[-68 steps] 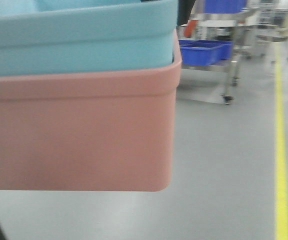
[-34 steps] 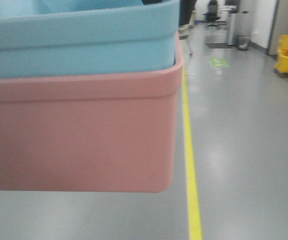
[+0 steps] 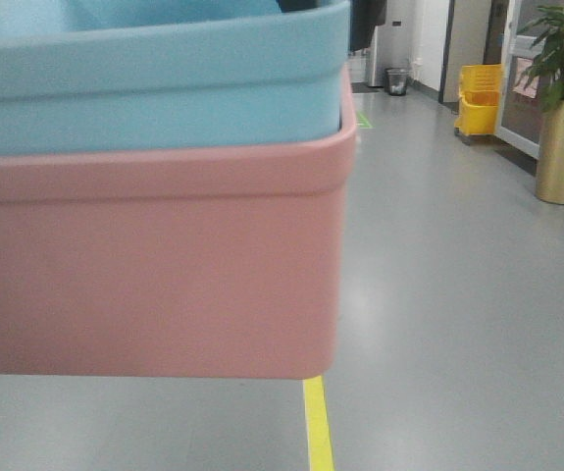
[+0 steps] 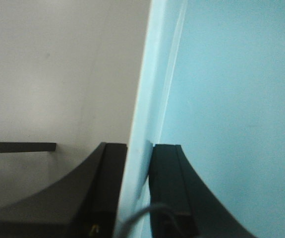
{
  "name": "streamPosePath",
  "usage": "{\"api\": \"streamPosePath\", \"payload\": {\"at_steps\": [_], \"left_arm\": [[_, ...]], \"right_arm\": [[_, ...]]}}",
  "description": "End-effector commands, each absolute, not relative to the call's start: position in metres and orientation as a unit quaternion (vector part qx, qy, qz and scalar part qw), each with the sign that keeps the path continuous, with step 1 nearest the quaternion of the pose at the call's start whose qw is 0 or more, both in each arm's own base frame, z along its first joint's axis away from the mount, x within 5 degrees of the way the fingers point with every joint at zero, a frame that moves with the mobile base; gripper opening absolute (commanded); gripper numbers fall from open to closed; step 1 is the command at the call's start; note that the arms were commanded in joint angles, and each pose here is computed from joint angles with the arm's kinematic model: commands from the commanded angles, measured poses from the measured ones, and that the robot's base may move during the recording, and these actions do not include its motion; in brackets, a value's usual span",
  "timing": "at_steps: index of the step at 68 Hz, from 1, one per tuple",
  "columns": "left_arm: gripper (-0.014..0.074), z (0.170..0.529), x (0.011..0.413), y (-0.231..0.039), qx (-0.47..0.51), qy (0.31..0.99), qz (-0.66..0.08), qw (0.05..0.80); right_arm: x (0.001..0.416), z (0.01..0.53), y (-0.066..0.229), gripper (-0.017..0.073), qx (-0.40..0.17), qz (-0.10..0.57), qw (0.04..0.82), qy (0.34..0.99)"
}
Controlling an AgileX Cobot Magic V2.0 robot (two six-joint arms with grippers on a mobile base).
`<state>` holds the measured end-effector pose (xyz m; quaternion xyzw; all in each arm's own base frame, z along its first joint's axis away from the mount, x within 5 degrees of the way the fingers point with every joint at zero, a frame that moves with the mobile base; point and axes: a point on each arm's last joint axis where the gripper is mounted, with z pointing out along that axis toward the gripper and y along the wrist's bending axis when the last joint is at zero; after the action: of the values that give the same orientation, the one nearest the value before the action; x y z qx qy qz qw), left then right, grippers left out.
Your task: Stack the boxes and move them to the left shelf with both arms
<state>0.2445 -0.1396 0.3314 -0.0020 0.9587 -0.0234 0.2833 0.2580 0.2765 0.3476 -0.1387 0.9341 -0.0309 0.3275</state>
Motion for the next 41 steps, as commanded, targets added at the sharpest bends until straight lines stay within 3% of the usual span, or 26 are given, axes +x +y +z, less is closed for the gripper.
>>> {"api": "streamPosePath", "payload": {"at_steps": [1,41], "left_arm": [[-0.0010,0.3658,0.2415,-0.1634,0.004,0.918,-0.157,0.364],[-0.0010,0.3658,0.2415,-0.1634,0.004,0.918,-0.157,0.364]], "right_arm": [[0.2461,0.3818,0.2982,0.0055,-0.149,0.109,0.397,0.899],[0.2461,0.3818,0.2982,0.0055,-0.149,0.109,0.397,0.899]]}}
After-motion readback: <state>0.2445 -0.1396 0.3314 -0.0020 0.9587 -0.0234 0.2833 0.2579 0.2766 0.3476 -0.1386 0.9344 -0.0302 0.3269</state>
